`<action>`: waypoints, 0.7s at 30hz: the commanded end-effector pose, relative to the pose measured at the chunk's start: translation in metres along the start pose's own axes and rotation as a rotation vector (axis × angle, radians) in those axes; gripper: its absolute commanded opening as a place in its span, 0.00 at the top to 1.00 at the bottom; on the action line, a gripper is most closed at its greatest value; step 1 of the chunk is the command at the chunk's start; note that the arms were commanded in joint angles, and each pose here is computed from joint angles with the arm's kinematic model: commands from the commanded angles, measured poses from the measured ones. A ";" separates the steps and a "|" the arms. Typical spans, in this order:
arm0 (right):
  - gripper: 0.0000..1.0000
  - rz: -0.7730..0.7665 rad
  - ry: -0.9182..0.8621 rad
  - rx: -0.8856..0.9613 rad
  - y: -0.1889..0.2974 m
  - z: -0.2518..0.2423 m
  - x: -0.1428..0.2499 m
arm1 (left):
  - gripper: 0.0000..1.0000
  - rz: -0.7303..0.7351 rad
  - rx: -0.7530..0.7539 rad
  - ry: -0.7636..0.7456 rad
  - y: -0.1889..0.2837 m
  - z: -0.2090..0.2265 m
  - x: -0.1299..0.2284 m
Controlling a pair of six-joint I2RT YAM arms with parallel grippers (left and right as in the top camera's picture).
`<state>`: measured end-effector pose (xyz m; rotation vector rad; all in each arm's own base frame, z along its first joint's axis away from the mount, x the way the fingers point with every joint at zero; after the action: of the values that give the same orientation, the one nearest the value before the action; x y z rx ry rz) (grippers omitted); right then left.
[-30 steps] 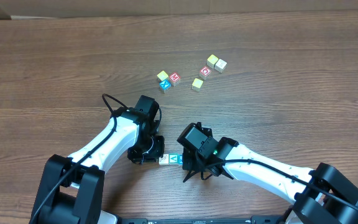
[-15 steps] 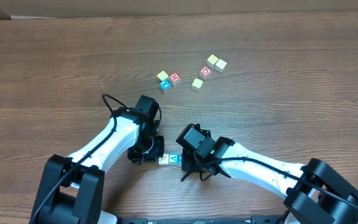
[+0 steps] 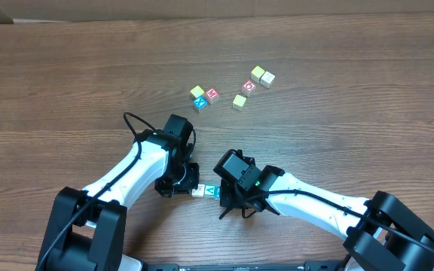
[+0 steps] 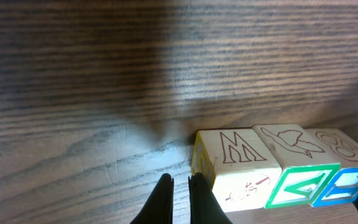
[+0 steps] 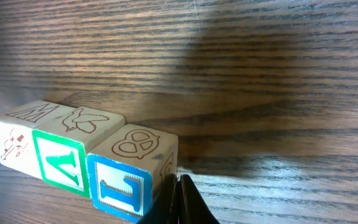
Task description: Flip 5 blocks
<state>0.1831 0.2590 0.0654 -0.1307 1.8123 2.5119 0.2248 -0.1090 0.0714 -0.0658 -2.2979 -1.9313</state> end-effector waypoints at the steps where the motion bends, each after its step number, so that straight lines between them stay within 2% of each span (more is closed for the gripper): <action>1: 0.96 0.017 -0.010 -0.018 -0.002 0.002 0.001 | 0.96 -0.014 0.019 -0.015 0.002 -0.006 -0.005; 14: 0.96 0.028 -0.036 -0.022 -0.002 0.002 0.003 | 0.96 -0.055 -0.018 -0.029 0.002 -0.002 -0.011; 21: 0.96 0.032 -0.109 -0.017 -0.002 0.001 0.003 | 0.96 -0.081 -0.029 -0.037 0.002 -0.002 -0.016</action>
<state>0.1807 0.2608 0.0659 -0.0387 1.7816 2.5168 0.2348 -0.1088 0.0704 -0.0094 -2.3220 -1.9762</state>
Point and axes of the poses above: each gripper's point midway between its finger pads, its own y axis back along the fingers, its own z axis along the line the jaws close on, x = y × z, the point moved 6 cm from there along y, back along the fingers, and after that the axes turned 5 degrees about y, right-handed, at the moved point
